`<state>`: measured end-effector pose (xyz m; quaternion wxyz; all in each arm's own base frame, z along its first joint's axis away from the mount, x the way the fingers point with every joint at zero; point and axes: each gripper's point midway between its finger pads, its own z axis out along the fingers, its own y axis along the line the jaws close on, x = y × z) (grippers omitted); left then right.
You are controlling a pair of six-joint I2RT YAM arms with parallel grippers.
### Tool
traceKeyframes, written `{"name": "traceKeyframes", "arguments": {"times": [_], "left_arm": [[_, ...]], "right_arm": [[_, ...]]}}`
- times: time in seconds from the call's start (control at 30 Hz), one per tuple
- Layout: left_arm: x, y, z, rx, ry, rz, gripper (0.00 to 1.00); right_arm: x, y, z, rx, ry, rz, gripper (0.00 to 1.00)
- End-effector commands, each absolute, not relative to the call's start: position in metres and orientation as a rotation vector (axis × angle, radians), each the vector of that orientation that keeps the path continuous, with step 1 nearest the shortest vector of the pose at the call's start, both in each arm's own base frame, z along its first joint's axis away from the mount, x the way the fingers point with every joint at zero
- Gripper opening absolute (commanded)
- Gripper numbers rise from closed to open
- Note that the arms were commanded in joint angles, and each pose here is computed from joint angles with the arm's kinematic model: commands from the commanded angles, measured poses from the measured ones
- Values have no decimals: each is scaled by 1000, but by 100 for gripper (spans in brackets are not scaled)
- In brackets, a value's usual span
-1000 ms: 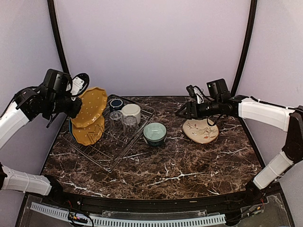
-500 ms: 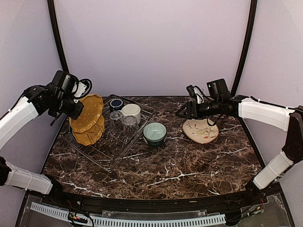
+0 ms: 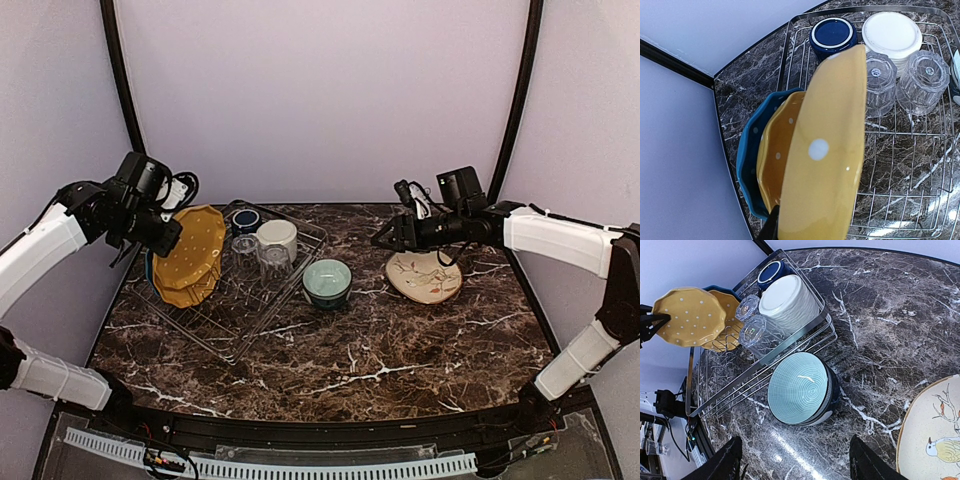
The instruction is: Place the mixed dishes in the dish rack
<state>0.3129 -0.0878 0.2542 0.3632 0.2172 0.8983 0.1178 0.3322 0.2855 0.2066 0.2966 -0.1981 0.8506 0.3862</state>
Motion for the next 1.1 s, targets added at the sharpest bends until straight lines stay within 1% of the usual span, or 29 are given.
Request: {"name": "traceKeyframes", "arguments": {"times": [0.0,0.27,0.53,0.67,0.77,0.87,0.9,0.93,0.97,1.0,1.03,1.07], "left_arm": [[322,-86,265,476,2262,296,1],[327,-80,245,460,2308,338,1],[326,-80,226,439,2357,300,1],[324,-78,201,456,2430,323,1],[323,-77,188,467,2470,338,2],[323,-77,180,478,2496,342,7],[323,-77,178,480,2501,343,12],[323,-77,178,483,2502,342,15],[323,-77,178,484,2504,344,21],[324,-77,179,484,2502,346,24],[324,-76,180,481,2502,346,30],[324,-76,182,479,2497,343,31]], "right_arm": [[332,286,209,-540,2252,1009,70],[332,285,208,-538,2256,1004,70],[333,283,203,-535,2268,982,70],[343,266,188,-477,2322,855,70],[355,235,168,-369,2398,754,70],[368,195,150,-252,2456,647,71],[371,182,145,-220,2471,605,71],[373,169,140,-189,2485,565,71],[375,157,135,-158,2498,534,71],[377,145,130,-129,2510,508,71],[378,133,125,-94,2523,486,71],[379,122,120,-61,2535,469,71]]}}
